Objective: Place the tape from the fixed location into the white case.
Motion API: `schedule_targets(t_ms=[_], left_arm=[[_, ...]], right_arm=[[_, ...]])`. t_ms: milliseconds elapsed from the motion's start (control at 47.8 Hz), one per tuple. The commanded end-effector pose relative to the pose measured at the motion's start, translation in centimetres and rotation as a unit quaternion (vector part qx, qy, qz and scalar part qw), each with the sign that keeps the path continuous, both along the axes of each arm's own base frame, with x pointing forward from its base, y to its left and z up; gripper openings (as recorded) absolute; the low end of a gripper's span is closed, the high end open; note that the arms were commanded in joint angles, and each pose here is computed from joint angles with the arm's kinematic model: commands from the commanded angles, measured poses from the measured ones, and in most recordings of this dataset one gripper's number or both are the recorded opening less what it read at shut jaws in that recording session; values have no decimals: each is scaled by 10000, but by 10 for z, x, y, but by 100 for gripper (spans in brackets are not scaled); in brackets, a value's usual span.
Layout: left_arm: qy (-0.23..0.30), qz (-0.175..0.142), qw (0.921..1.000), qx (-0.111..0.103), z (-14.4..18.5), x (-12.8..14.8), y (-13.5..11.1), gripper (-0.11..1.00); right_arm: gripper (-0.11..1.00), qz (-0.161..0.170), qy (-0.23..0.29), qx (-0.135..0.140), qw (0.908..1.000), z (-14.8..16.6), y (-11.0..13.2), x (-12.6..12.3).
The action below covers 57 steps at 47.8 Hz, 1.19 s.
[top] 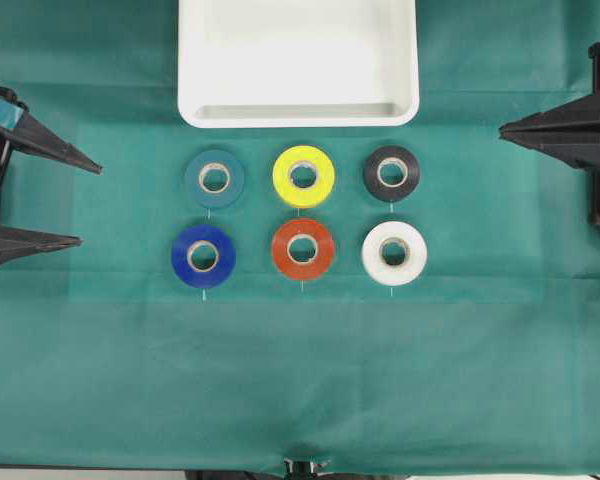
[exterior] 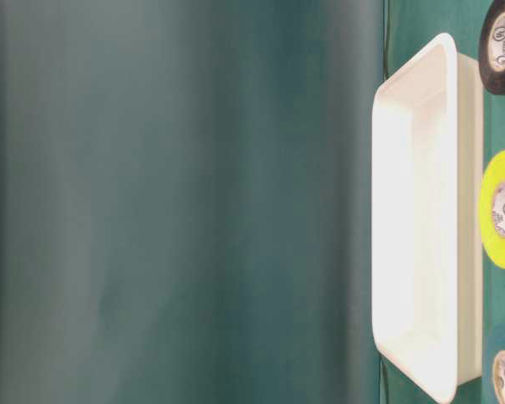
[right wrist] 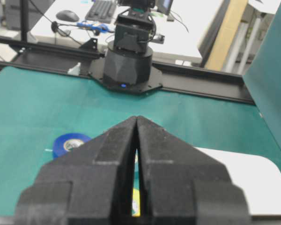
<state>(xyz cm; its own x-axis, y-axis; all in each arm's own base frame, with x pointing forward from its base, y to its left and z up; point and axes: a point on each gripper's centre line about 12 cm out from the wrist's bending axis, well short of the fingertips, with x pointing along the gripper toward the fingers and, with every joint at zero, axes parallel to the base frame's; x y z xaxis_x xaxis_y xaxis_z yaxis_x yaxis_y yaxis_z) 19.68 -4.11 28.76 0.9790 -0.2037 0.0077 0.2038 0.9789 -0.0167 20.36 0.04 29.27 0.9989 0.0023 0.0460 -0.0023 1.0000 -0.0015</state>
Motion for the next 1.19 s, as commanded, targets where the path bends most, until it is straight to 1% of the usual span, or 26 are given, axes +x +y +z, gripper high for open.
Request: schedule_targets(t_ms=[0,84,377,545,649,942,1047,1173], left_arm=[[-99,-7,9999,-13,9,5,-1,98],[-56,-6,10000,4,9,12,-3,98],[90,-5,9998,169,17,55,-12,98],[218,-13,9996,196,19,80,-18,98],[284,-8,9994,217,19,90,-19,98],[337,-9,9993,189,20,86,-19,98],[529,-9,9985,166,21,85,-18,98],[976,-5,9951,119,17,87,-19,98]], right_arm=[[0,-2,-107,8,9999,10,0,3],[0,-2,-123,8,9999,10,0,3],[0,-2,-130,8,9999,12,0,3],[0,-2,-107,8,9999,11,0,3],[0,-1,-84,15,10000,11,0,4],[0,-1,-61,23,10000,10,0,4],[0,-1,-23,23,10000,10,0,4],[0,6,8,23,10000,10,0,3]])
